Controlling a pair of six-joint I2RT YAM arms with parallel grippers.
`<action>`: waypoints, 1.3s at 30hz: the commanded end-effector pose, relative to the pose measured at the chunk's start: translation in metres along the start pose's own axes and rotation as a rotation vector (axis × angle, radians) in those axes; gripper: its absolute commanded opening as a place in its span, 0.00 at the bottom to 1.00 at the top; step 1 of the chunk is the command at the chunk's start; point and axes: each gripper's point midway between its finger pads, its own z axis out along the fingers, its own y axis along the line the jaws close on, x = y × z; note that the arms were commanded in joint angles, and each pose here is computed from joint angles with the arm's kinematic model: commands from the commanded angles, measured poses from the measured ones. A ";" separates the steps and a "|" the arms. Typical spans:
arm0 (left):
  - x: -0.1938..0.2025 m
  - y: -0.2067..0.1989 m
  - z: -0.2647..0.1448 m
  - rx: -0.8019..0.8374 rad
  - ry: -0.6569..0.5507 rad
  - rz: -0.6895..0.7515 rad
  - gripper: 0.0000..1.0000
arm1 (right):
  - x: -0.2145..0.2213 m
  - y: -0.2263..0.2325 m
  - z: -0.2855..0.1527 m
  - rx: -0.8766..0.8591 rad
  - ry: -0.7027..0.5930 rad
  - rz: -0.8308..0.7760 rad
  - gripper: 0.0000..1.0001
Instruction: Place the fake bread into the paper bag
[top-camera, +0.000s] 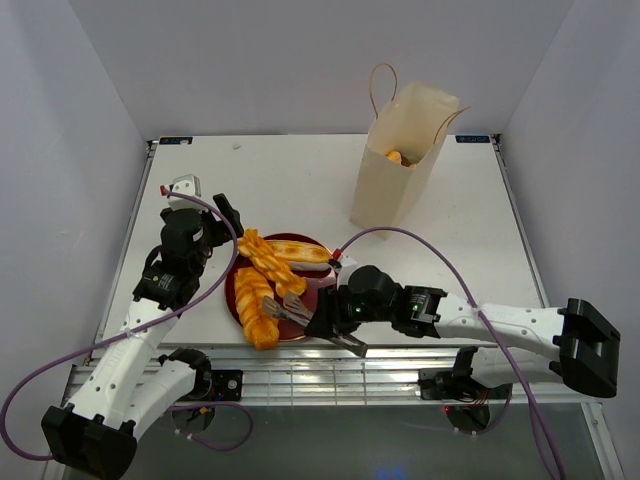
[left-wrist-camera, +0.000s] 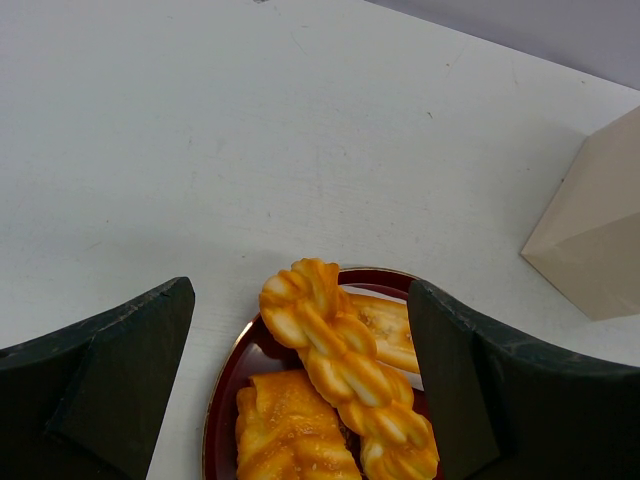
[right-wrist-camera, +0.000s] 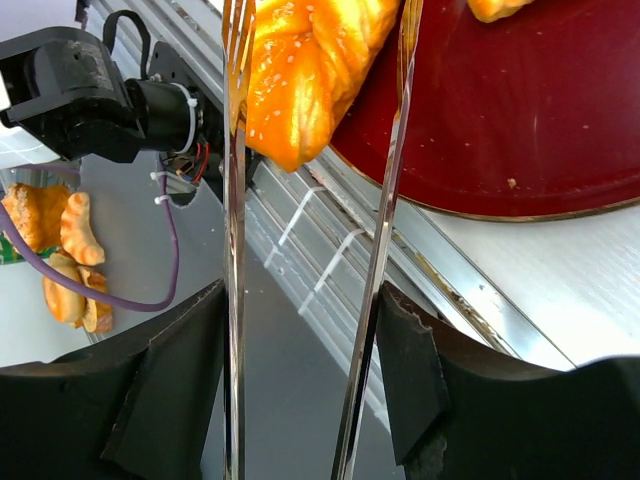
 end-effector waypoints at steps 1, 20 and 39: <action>-0.002 -0.002 -0.002 0.008 -0.005 0.004 0.98 | -0.006 0.020 0.005 -0.076 -0.029 0.009 0.63; -0.003 -0.003 -0.003 0.016 -0.008 0.002 0.98 | 0.005 0.019 0.024 -0.069 0.009 0.017 0.61; -0.004 -0.004 -0.004 0.020 -0.011 -0.001 0.98 | 0.003 0.027 0.027 -0.111 -0.001 0.043 0.40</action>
